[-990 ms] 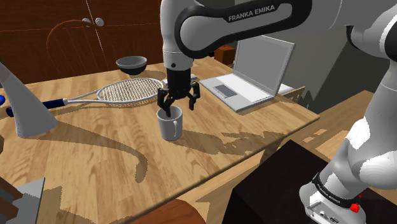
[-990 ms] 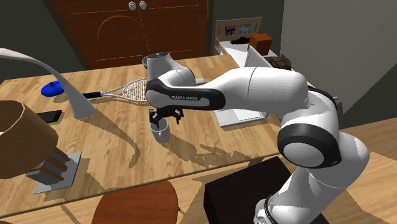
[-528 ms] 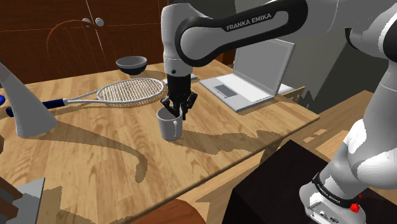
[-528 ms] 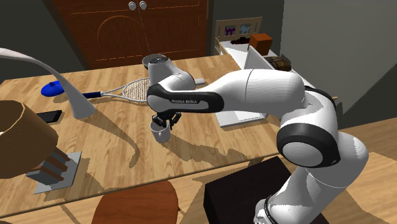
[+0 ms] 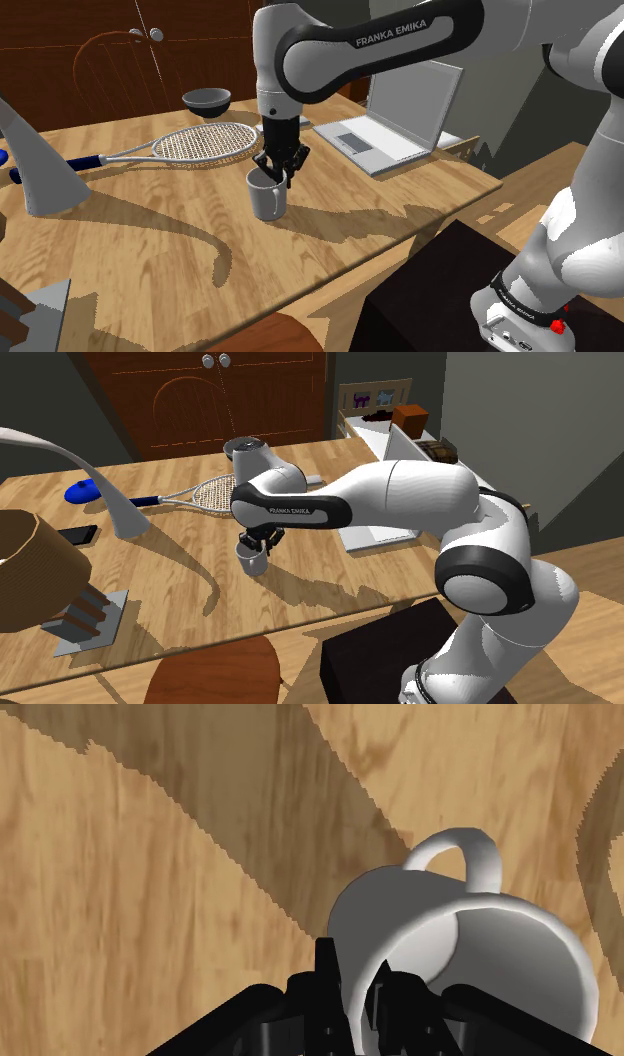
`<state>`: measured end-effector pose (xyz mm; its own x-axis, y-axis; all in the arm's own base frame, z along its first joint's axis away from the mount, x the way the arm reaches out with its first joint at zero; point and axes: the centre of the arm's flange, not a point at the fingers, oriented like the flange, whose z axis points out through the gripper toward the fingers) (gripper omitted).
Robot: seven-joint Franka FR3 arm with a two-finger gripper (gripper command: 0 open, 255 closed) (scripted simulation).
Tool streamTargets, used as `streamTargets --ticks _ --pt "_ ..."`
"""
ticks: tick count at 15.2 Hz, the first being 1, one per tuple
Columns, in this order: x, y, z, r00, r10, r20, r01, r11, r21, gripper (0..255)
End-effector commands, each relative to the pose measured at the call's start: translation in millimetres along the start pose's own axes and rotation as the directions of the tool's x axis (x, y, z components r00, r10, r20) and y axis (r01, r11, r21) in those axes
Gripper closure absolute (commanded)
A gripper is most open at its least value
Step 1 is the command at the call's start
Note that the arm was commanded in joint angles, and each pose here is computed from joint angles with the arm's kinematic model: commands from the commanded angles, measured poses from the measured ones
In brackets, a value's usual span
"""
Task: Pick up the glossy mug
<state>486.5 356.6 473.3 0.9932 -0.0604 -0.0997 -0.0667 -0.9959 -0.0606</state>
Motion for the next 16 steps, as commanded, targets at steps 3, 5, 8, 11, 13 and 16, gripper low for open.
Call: streamTargets --ticks 3,5,8,11,13,16 --pt "-2 -1 -18 1.000 0.000 0.000 0.000 1.000 0.000 255" --pt "-3 -2 -29 1.000 0.000 0.000 0.000 1.000 0.000 255" --pt "-5 -3 -44 1.000 0.000 0.000 0.000 1.000 0.000 255" --pt "-6 -4 -60 1.000 0.000 0.000 0.000 1.000 0.000 255" --pt "-7 -4 -71 1.000 0.000 0.000 0.000 1.000 0.000 255" --pt "-8 -5 -77 1.000 0.000 0.000 0.000 1.000 0.000 255"
